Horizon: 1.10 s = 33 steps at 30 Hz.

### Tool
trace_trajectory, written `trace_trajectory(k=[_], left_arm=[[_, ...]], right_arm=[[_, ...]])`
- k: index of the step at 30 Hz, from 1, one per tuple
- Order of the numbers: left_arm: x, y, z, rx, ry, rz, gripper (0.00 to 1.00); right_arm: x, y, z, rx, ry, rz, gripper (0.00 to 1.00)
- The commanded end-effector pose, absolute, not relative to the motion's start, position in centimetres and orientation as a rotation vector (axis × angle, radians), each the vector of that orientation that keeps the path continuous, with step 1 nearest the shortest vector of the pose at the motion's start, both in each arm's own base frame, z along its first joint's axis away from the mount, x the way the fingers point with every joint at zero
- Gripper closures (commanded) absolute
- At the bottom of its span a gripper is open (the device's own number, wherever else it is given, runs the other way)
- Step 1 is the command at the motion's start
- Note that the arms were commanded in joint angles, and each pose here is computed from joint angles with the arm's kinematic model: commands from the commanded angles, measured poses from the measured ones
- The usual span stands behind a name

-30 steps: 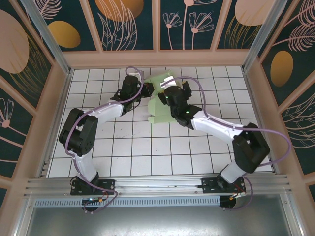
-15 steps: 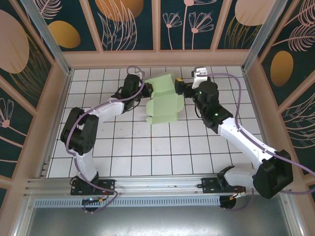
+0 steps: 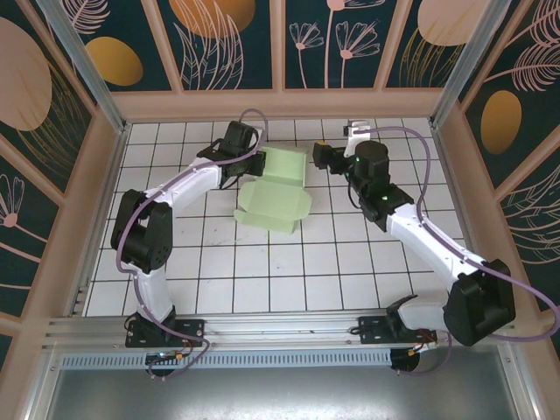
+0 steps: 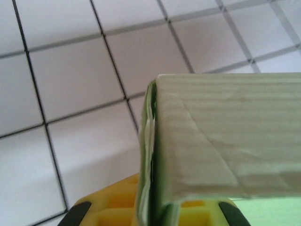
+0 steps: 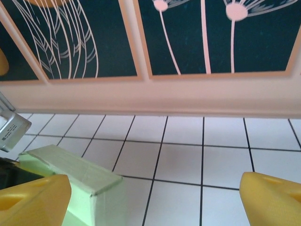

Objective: Fold the paper box

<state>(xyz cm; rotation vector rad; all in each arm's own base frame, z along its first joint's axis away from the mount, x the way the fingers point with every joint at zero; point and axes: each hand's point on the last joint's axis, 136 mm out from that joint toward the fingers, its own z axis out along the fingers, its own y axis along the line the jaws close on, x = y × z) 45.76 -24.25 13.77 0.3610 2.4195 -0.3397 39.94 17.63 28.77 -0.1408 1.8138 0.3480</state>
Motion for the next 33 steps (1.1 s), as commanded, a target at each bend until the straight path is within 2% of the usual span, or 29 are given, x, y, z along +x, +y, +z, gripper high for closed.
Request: trace_trajectory(k=[1, 12, 21, 24, 33], left_arm=[[41.9, -20.9, 10.0, 0.548, 2.648, -0.129, 1.00], [35.5, -17.2, 4.8, 0.884, 3.009, 0.075, 1.00], [35.0, -16.7, 2.4, 1.003, 3.150, 0.155, 0.96], [35.9, -17.3, 3.0, 0.994, 3.124, 0.130, 0.85], [36.7, -18.4, 3.9, 0.992, 3.079, 0.053, 0.73]], right_arm=[[40.6, 18.0, 29.3, -0.150, 1.804, 0.386, 0.07], [41.5, 17.7, 26.5, -0.175, 1.854, 0.381, 0.08], [42.1, 16.0, 25.2, -0.157, 1.877, 0.369, 0.07], [42.2, 15.6, 25.0, -0.146, 1.879, 0.362, 0.07], [42.4, 16.1, 24.7, -0.176, 1.885, 0.392, 0.07]])
